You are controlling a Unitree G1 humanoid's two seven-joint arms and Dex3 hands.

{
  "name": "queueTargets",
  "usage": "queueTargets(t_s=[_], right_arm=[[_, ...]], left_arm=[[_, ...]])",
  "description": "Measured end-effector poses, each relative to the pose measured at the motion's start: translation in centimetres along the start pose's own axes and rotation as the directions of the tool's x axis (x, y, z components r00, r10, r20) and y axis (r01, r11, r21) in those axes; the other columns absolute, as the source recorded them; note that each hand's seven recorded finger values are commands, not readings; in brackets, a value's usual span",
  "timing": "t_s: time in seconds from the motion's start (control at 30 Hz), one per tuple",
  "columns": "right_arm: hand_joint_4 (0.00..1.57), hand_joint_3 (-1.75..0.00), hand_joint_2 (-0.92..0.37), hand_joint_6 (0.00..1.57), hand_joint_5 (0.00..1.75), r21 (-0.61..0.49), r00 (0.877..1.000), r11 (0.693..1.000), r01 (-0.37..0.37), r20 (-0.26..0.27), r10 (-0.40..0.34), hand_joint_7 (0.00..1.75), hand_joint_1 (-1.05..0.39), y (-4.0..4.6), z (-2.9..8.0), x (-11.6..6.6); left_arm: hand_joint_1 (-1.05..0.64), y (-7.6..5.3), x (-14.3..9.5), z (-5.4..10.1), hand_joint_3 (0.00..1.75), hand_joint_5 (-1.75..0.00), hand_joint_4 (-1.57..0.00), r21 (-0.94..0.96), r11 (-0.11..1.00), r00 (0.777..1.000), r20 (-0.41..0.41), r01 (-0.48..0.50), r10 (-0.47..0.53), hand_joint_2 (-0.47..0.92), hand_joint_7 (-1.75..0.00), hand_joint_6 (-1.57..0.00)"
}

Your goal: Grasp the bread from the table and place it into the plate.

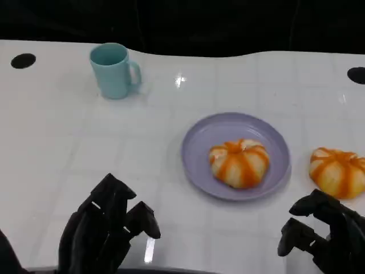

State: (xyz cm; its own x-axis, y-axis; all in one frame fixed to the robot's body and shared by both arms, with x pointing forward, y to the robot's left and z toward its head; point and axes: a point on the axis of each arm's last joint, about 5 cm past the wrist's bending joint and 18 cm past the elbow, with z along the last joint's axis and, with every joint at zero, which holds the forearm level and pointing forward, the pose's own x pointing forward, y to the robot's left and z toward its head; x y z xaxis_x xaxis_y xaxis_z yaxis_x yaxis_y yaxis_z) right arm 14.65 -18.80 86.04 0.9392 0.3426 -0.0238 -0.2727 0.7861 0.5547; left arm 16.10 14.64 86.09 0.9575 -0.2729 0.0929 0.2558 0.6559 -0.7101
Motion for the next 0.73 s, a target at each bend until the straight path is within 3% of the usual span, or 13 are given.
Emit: queueTargets(t_s=[0.33,0.73], right_arm=[[0.73,-0.25,-0.92,0.78,1.55,0.001,1.0,1.0,-0.005,0.003,0.005,1.11,-0.53,-0.19,0.0,0.14],[0.71,-0.21,-0.92,0.77,1.57,0.004,1.0,1.0,0.009,-0.003,-0.009,1.12,-0.54,-0.46,-0.12,0.12]], left_arm=[[-0.5,0.18,-0.1,-0.15,0.41,-1.75,-0.8,0.002,1.0,1.0,-0.009,-0.012,0.012,0.92,-1.75,-0.55],[-0.51,0.44,-0.19,-0.47,0.41,-1.75,-0.77,-0.007,1.0,0.999,-0.025,-0.023,0.023,0.92,-1.75,-0.53]])
